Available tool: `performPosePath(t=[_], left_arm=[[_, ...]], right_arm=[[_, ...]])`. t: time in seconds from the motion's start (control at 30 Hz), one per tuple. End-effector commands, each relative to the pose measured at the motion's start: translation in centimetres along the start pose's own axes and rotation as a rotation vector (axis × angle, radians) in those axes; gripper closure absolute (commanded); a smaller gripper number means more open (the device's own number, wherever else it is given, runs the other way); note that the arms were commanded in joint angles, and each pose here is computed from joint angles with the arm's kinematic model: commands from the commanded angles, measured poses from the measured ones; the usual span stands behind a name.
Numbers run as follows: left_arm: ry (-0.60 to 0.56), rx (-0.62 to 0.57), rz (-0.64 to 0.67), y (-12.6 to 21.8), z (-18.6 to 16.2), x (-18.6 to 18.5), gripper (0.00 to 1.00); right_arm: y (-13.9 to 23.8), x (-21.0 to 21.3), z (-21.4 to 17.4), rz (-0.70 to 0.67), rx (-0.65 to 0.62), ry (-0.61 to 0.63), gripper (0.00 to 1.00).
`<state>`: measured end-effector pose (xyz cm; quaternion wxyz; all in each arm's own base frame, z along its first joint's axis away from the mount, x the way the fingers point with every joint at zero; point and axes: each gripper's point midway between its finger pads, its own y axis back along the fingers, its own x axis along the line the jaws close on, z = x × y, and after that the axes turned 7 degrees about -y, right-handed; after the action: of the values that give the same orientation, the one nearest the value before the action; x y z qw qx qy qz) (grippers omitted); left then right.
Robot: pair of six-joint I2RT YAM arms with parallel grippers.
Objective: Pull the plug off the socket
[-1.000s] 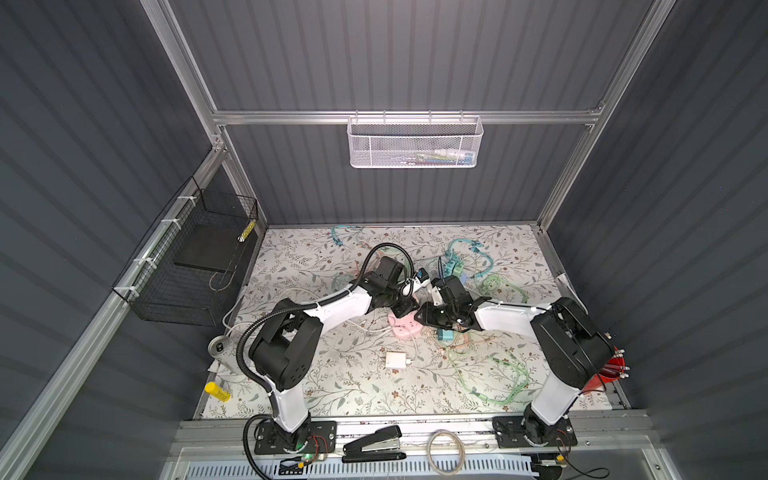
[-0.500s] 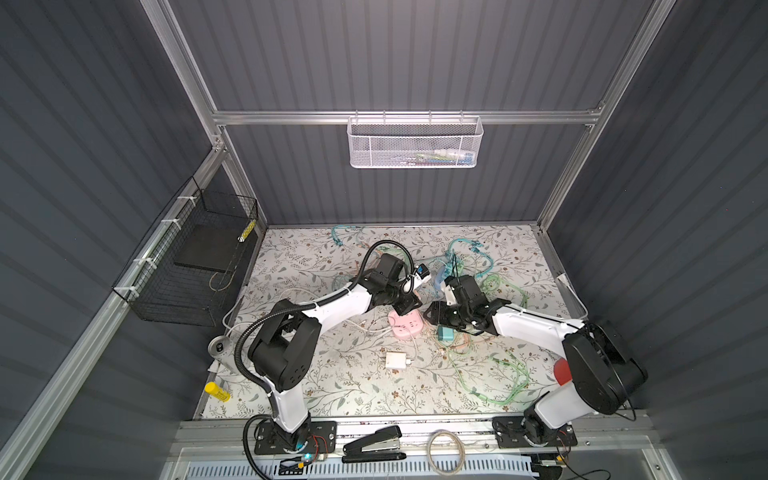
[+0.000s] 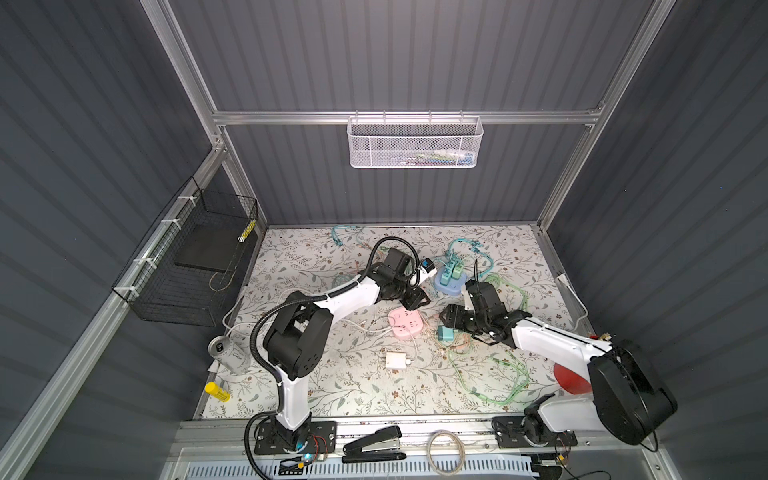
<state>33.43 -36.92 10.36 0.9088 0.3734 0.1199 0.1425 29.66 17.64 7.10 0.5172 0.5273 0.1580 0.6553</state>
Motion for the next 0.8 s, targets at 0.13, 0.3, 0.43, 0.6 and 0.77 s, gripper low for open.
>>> performPosePath(t=[0.13, 0.3, 0.43, 0.6, 0.77], left_arm=[[0.042, 0.015, -0.055, -1.0, 0.4, -2.1, 0.83], [0.08, 0.046, -0.055, -2.0, 0.6, -2.0, 0.81], [0.115, 0.05, -0.065, -2.4, 0.6, -1.9, 0.79], [0.161, 0.089, -0.089, -3.2, 0.1, -2.1, 0.79], [0.214, 0.143, -0.102, -3.5, -0.8, -2.2, 0.78]], right_arm=[[1.4, -1.9, 1.1, -0.031, -0.073, -0.015, 0.22], [1.5, -2.5, 0.9, -0.04, -0.067, -0.024, 0.22], [1.5, -2.7, 0.6, -0.041, -0.06, -0.03, 0.22], [1.3, -2.9, 0.4, -0.04, -0.054, -0.037, 0.22], [1.2, -3.0, 0.1, -0.041, -0.041, -0.04, 0.21]])
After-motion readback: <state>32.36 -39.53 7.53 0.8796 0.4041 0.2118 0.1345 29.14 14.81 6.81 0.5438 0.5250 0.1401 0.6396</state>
